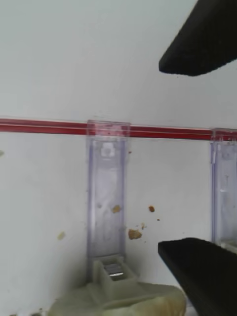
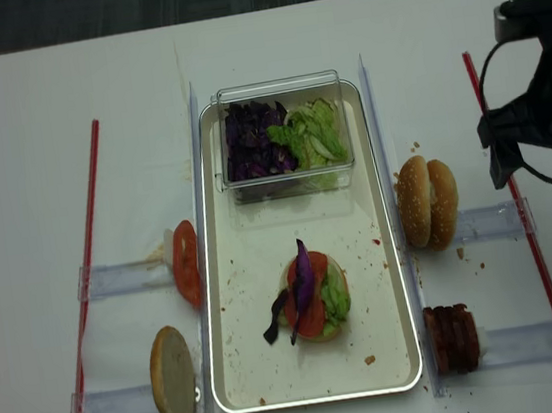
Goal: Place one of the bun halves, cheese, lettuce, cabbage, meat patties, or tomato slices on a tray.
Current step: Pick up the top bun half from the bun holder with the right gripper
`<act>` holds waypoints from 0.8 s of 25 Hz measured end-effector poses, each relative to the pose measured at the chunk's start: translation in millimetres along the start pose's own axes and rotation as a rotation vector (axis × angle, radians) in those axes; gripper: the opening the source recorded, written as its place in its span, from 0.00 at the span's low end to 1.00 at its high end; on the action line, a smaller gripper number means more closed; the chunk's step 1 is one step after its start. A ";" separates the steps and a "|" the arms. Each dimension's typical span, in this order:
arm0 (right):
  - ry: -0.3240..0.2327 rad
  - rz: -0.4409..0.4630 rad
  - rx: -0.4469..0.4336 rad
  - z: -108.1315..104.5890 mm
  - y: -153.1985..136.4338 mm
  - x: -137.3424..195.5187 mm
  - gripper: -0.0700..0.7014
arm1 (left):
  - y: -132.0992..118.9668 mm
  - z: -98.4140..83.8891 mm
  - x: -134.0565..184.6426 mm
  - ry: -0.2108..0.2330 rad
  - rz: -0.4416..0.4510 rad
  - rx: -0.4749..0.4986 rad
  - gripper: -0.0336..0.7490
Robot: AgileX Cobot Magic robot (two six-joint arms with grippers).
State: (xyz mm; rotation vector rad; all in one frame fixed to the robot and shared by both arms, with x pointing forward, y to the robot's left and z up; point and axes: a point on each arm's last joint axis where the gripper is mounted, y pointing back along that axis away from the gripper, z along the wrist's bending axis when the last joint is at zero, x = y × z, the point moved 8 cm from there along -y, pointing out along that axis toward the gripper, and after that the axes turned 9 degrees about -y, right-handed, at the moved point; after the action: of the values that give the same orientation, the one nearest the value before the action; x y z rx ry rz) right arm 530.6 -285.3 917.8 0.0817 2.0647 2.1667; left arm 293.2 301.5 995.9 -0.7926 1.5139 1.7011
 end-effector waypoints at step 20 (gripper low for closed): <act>0.047 0.033 -0.115 44.6 14.6 0.6 0.98 | 0.0 0.0 0.0 0.000 0.000 0.000 0.76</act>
State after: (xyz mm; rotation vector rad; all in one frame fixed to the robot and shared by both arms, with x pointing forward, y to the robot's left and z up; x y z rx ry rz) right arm 535.3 -241.7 934.7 0.0534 1.9713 2.3234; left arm 293.2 301.5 995.9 -0.7926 1.5139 1.7011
